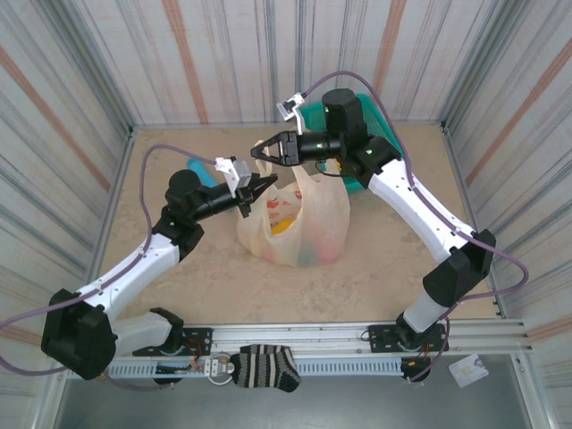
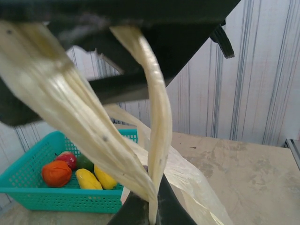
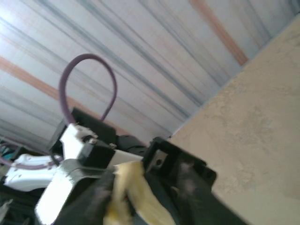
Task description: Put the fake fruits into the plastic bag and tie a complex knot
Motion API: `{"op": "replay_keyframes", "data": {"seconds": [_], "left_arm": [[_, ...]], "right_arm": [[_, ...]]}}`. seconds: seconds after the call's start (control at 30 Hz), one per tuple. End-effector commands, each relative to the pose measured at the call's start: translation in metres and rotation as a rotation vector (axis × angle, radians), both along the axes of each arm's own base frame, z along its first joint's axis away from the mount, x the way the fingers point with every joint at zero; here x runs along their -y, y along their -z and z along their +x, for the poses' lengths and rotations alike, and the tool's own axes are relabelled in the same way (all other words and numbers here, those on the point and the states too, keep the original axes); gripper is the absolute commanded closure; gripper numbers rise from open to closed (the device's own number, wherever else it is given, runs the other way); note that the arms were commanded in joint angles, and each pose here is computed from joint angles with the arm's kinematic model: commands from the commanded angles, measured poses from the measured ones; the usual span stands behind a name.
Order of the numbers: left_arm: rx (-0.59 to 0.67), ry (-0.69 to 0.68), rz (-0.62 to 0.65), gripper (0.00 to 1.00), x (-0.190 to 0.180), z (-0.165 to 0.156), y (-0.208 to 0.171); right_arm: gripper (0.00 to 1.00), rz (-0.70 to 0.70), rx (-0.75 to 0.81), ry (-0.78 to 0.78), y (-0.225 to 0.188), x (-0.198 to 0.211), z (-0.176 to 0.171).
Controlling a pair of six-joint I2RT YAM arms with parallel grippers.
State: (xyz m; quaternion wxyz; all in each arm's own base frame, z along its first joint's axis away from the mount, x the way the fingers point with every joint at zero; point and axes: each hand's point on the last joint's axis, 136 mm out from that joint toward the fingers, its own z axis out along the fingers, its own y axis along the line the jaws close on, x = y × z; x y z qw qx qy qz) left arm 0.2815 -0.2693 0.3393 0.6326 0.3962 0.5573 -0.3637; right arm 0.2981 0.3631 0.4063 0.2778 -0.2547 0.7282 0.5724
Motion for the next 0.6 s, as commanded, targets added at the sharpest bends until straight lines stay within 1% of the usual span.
{"op": "replay_keyframes", "data": {"seconds": [0.0, 0.1, 0.13, 0.2, 0.27, 0.33, 0.37, 0.43, 0.47, 0.5, 0.57], "left_arm": [[-0.072, -0.165, -0.018, 1.00, -0.019, 0.014, 0.004], [-0.137, -0.295, -0.017, 1.00, -0.037, 0.027, 0.016], [-0.151, -0.325, -0.019, 1.00, -0.041, 0.031, 0.019], [-0.158, -0.360, -0.033, 1.00, -0.047, 0.034, 0.023], [-0.162, -0.374, -0.059, 1.00, -0.051, 0.036, 0.024], [-0.159, -0.371, -0.073, 1.00, -0.052, 0.035, 0.023], [-0.159, -0.372, -0.075, 1.00, -0.052, 0.035, 0.023], [-0.159, -0.377, -0.072, 1.00, -0.053, 0.035, 0.025], [-0.160, -0.381, -0.072, 1.00, -0.054, 0.035, 0.027], [-0.159, -0.381, -0.074, 1.00, -0.054, 0.035, 0.027], [-0.161, -0.373, -0.082, 1.00, -0.052, 0.035, 0.026]], "right_arm": [[0.44, -0.002, 0.163, 0.152, -0.029, 0.032, 0.002], [0.39, -0.021, 0.295, 0.256, -0.037, 0.056, 0.000], [0.38, -0.030, 0.349, 0.275, -0.036, 0.062, 0.000], [0.33, -0.093, 0.463, 0.341, -0.026, 0.078, 0.002], [0.26, -0.177, 0.569, 0.388, -0.011, 0.090, 0.007], [0.13, -0.275, 0.682, 0.435, 0.006, 0.101, 0.013], [0.10, -0.312, 0.709, 0.466, 0.011, 0.107, 0.017], [0.06, -0.358, 0.711, 0.489, 0.023, 0.118, 0.027], [0.03, -0.360, 0.675, 0.461, 0.031, 0.120, 0.031], [0.01, -0.343, 0.641, 0.431, 0.036, 0.120, 0.033], [0.01, -0.282, 0.568, 0.356, 0.045, 0.115, 0.035]]}}
